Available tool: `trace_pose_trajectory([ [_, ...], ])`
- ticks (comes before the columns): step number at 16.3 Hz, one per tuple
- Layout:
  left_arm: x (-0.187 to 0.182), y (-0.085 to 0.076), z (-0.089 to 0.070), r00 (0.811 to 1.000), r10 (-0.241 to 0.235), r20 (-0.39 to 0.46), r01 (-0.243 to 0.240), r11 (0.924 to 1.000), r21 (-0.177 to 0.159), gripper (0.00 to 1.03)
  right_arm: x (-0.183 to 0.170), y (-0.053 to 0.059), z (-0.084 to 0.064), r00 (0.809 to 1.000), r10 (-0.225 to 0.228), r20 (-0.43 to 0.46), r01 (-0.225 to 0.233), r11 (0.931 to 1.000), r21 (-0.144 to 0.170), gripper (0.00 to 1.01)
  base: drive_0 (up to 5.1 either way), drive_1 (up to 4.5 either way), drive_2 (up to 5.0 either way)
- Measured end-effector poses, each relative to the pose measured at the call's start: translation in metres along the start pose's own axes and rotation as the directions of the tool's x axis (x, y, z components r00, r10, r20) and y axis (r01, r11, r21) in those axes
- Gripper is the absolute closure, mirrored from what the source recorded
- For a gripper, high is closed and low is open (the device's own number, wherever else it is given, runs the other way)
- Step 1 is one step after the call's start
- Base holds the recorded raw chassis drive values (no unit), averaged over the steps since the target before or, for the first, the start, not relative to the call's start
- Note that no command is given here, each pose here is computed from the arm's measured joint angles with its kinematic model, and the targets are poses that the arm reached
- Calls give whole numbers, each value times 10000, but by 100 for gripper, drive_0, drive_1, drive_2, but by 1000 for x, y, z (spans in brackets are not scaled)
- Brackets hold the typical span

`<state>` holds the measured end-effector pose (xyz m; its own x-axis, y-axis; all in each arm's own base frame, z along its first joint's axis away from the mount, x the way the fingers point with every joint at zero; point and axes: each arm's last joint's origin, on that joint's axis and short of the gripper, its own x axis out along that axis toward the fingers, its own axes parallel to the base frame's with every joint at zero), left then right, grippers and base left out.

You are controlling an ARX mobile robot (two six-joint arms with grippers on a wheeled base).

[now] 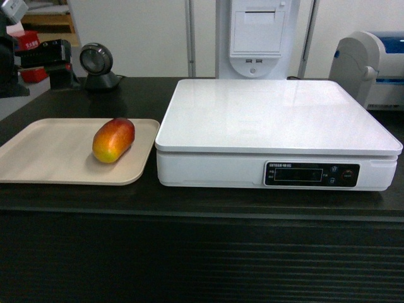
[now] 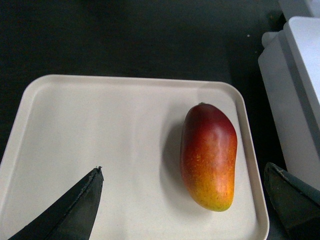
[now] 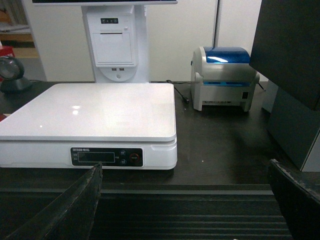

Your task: Place dark red mango on scale at checkout

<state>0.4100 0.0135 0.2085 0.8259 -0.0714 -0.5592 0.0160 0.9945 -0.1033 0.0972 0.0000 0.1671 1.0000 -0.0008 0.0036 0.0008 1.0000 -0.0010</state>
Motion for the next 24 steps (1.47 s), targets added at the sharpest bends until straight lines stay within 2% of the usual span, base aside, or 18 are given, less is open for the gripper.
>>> trace_pose_trajectory([
  [7, 25, 4, 8, 9992, 166, -370, -168, 9998, -44, 5, 0, 0, 0, 10000, 4, 0, -4, 10000, 0, 3, 0, 0, 0],
  [12, 43, 2, 7, 9974, 109, -708, -109, 9999, -2, 5, 0, 0, 0, 10000, 4, 4, -4, 10000, 0, 3, 0, 0, 0],
  [17, 54, -6, 1, 9949, -71, -1010, 85, 9999, 140, 5, 0, 0, 0, 10000, 4, 0, -4, 10000, 0, 3, 0, 0, 0],
  [21, 60, -3, 2, 9946, -21, -1041, 32, 9999, 101, 5, 0, 0, 0, 10000, 4, 4, -4, 10000, 0, 3, 0, 0, 0],
  [24, 71, 0, -5, 9919, 2, -1273, 9, 10000, 84, 5, 0, 0, 0, 10000, 4, 0, -4, 10000, 0, 3, 0, 0, 0],
])
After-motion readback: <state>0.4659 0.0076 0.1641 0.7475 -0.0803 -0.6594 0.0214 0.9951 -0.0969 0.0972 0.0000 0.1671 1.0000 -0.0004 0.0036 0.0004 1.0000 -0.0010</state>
